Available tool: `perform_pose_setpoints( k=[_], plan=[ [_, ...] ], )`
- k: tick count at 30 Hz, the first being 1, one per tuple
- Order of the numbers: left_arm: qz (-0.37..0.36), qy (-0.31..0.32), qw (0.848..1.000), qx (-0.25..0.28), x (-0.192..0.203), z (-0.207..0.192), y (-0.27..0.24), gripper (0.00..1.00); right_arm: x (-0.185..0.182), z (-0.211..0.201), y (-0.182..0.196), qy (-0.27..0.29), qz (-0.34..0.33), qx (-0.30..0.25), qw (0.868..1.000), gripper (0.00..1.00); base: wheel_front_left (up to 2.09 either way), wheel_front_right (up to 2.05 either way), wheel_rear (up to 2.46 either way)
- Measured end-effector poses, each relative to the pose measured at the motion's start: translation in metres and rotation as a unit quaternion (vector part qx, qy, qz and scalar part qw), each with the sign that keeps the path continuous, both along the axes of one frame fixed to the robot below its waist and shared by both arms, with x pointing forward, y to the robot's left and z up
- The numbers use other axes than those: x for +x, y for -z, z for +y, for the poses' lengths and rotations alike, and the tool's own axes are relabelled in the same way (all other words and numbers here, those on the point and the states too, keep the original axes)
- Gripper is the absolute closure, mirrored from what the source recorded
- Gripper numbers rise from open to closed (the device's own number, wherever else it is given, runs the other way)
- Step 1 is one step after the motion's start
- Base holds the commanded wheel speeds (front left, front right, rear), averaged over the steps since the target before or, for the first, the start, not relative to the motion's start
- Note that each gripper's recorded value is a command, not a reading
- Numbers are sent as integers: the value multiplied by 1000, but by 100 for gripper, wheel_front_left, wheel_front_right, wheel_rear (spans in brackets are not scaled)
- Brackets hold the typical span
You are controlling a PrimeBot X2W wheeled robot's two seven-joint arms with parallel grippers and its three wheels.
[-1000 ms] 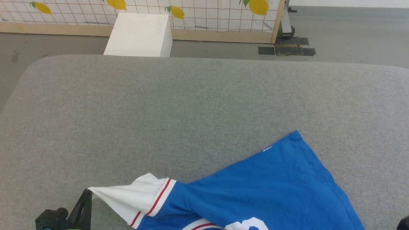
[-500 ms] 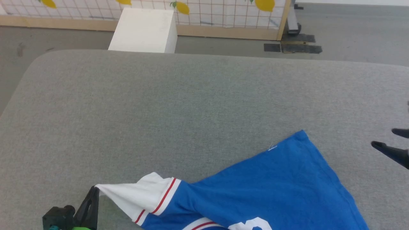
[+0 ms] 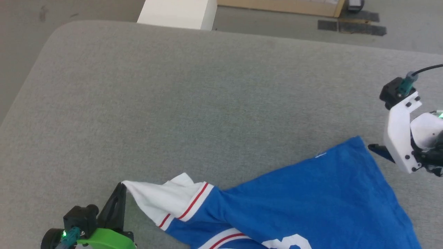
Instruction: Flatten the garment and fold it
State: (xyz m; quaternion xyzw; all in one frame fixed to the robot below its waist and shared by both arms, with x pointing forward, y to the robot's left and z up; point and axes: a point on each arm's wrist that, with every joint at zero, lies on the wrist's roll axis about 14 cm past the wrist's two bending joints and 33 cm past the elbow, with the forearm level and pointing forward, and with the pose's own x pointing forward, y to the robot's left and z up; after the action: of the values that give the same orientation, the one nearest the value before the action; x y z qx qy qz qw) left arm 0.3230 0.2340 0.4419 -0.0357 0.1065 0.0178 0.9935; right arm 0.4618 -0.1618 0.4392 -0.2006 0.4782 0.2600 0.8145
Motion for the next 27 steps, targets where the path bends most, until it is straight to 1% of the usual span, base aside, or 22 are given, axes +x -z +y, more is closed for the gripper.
perform_pose_setpoints(
  k=[8,12,13,14,15,20,24,27],
  plan=[
    [16,-23,1000,1,-2,11,11,100,-4,25,62,-4,63,16,998,0,0,0,0],
    [21,-31,999,3,-4,16,14,100,-8,26,74,-18,77,6,997,0,0,0,0],
    [22,-32,999,3,-5,16,15,100,-8,26,74,-17,77,7,997,15,0,0,0],
    [22,-31,999,4,-5,16,16,100,-8,26,74,-17,77,9,997,98,0,0,0],
    [23,-31,999,3,-4,16,16,100,-8,26,73,-16,75,11,997,100,0,0,0],
    [18,-25,1000,2,-2,13,15,100,-7,30,65,-14,44,40,998,100,0,0,0],
    [8,-19,1000,4,-1,11,10,100,-4,40,45,-24,-12,81,996,100,0,0,0],
    [-5,-14,1000,8,0,12,2,100,0,50,18,-36,-74,121,989,100,0,0,0]
  ],
)
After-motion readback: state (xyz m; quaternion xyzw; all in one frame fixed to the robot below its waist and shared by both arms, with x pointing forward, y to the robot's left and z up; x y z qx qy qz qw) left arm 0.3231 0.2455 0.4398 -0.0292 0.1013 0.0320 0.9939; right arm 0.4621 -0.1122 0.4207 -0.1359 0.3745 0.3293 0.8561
